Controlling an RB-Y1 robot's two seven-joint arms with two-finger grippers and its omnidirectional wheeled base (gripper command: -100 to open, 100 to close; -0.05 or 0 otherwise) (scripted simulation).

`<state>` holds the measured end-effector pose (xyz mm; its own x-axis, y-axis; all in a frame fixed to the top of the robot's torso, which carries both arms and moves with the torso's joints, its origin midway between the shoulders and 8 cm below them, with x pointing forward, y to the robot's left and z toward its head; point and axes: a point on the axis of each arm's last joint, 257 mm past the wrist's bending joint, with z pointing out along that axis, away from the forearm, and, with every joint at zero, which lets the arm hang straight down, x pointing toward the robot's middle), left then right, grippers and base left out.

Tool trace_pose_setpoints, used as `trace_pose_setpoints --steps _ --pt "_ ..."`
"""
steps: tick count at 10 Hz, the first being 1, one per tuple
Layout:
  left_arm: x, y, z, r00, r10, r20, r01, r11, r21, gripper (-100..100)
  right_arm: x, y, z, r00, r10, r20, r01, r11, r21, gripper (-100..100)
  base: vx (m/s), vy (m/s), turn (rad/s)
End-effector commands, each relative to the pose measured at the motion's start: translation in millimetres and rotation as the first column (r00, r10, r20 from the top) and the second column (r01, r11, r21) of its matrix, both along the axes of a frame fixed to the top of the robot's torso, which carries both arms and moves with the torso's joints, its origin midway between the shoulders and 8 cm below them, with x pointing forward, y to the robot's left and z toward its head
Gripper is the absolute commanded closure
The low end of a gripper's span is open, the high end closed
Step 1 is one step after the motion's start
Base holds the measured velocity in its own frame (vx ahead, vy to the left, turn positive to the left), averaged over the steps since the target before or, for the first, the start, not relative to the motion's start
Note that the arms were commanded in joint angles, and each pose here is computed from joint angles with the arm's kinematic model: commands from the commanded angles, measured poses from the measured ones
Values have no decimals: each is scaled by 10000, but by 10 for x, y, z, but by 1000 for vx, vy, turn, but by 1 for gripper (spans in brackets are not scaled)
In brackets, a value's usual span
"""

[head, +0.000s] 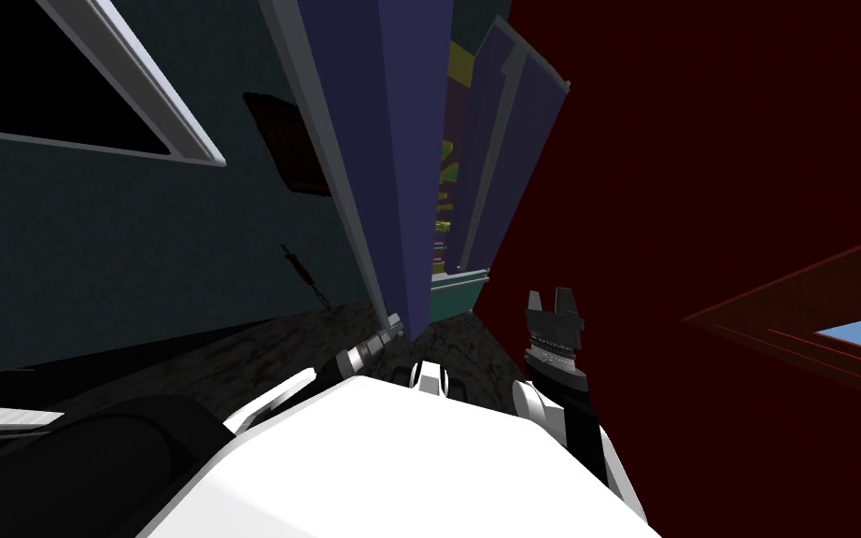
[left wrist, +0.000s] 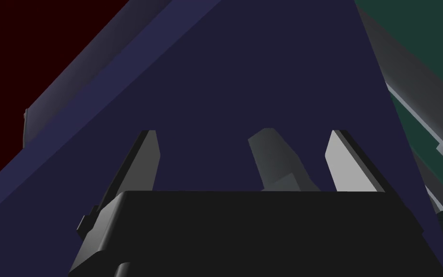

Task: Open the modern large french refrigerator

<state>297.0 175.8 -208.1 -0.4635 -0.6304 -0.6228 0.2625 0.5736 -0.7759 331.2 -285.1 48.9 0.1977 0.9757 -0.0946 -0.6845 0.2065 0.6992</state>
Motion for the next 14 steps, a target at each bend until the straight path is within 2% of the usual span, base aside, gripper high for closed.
trace_pose_setpoints --steps 1,5,10,11,12,14 --pt "7 -51 216 9992 -160 357 162 9999 -58 -100 0 0 0 10000 0 -1 0 10000 0 0 19 0 24" --pt "-57 -103 316 9990 -308 330 310 9995 -69 -100 0 0 0 10000 0 0 0 10000 0 0 12 3 31" --pt "-57 -108 325 9989 -316 345 319 9995 -79 -100 0 0 0 10000 0 0 0 10000 0 0 3 -1 3" --pt "-144 -36 69 9992 -145 -385 147 9999 41 -100 0 0 0 10000 0 0 0 10000 0 0 0 0 0" --pt "-151 -20 36 9989 -119 -463 121 9999 49 0 0 0 0 10000 0 0 0 10000 0 0 7 4 -3" --pt "-156 1 -10 9983 -64 -579 70 9999 98 0 0 0 0 10000 0 0 0 10000 0 0 7 2 -3"
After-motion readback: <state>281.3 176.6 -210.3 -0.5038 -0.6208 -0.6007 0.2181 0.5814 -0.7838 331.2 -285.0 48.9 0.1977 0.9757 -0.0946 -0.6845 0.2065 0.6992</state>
